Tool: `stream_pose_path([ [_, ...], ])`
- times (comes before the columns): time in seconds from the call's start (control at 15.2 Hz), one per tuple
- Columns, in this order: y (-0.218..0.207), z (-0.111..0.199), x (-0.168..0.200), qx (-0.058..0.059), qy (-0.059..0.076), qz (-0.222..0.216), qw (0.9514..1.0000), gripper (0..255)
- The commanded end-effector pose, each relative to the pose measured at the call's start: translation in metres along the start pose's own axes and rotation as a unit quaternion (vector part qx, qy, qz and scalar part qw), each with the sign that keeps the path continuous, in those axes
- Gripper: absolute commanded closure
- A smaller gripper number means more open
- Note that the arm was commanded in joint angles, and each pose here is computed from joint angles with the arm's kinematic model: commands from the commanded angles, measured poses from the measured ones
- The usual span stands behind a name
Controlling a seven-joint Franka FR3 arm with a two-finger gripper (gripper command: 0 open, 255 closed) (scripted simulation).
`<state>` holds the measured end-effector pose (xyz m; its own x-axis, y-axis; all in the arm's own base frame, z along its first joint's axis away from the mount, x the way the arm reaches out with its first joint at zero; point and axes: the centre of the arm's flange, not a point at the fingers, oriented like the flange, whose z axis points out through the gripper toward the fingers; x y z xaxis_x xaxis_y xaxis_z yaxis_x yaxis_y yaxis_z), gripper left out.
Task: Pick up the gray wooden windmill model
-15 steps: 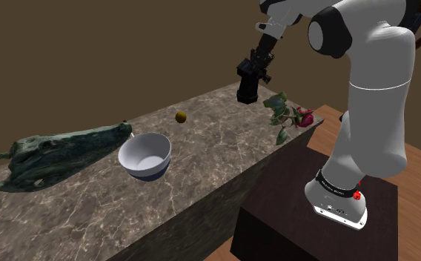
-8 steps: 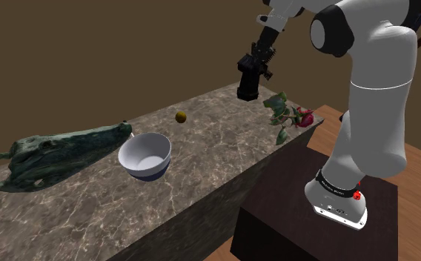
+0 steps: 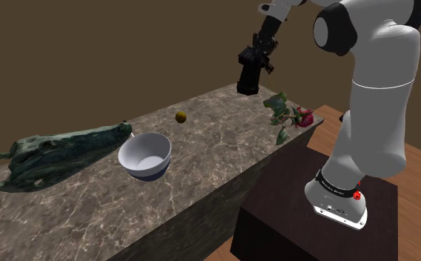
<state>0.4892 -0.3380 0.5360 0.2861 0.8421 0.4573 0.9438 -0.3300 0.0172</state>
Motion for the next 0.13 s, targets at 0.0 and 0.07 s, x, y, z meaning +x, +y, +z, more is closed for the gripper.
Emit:
stream_pose_path([
  [0.0, 0.0002, -0.0064, 0.0028, -0.001, 0.000, 0.000, 1.0000, 255],
  [0.07, 0.0002, -0.0064, 0.0028, -0.001, 0.000, 0.000, 1.0000, 255],
])
